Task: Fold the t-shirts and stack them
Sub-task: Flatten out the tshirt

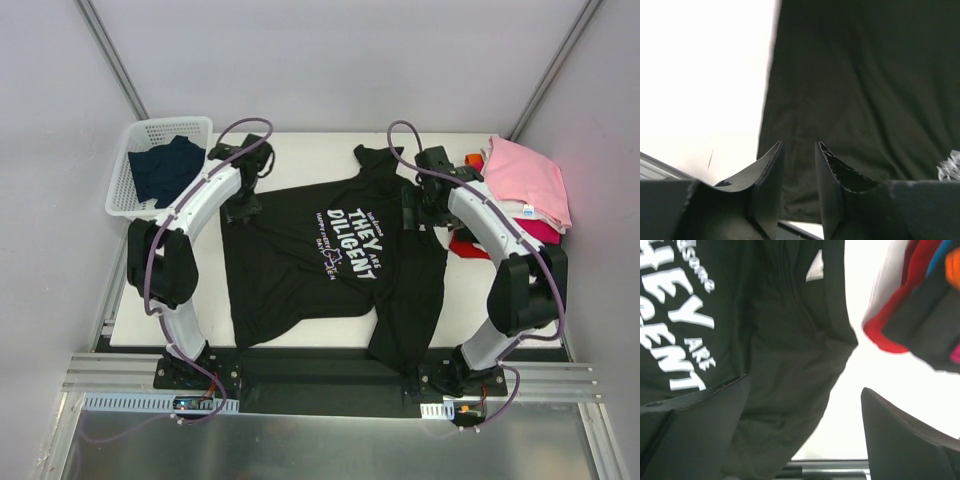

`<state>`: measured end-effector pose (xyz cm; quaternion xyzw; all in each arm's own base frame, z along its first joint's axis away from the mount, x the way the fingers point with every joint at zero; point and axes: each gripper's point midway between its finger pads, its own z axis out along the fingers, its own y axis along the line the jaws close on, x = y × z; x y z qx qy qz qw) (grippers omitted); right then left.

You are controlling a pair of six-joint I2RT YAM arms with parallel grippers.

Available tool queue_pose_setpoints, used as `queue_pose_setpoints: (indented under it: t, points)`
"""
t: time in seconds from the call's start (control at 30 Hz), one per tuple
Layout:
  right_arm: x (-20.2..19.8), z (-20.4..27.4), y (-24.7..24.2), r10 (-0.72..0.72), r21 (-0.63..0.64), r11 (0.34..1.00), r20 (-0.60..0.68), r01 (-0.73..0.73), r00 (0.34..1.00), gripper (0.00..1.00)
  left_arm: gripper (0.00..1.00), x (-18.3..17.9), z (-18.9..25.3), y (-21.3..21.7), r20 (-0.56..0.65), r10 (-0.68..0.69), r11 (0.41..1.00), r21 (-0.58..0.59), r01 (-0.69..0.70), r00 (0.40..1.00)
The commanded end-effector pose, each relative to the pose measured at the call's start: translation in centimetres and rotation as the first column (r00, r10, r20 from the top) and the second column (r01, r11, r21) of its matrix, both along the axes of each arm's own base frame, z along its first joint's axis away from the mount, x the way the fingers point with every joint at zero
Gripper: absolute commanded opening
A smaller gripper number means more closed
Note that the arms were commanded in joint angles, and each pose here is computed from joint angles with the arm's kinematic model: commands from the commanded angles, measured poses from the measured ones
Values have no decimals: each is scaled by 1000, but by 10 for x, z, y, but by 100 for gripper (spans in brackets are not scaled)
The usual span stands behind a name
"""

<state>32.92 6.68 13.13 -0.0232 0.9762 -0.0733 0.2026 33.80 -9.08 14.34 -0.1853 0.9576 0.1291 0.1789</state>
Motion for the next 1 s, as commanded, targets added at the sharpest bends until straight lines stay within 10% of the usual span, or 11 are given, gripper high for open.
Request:
queue_pose_setpoints:
  t: [0.0, 0.07, 0.1, 0.2, 0.53, 0.97]
  points:
    - [29, -2, 2, -16, 36, 999, -1, 16, 1000, 92, 33, 8, -18, 16, 1, 94, 987, -130, -93, 996]
    - [47, -6, 9, -33, 61, 998, -3, 33, 999, 67, 29, 17, -26, 11, -20, 67, 990, -121, -69, 998]
    - [52, -6, 13, -30, 78, 996, -6, 30, 1000, 36, 16, 19, -30, 7, -34, 46, 991, -128, -50, 998]
    - [67, -7, 24, -40, 110, 993, -20, 42, 999, 2, 0, 24, -41, -21, -71, -18, 985, -172, 6, 997]
    - [10, -48, 38, -21, 126, 991, -136, 38, 990, 1, 0, -15, -94, -51, -197, -71, 989, -143, 43, 978]
    - [-11, -49, 57, 4, 147, 989, -179, 23, 984, 1, 0, 32, -127, -37, -193, -25, 997, -74, 11, 981]
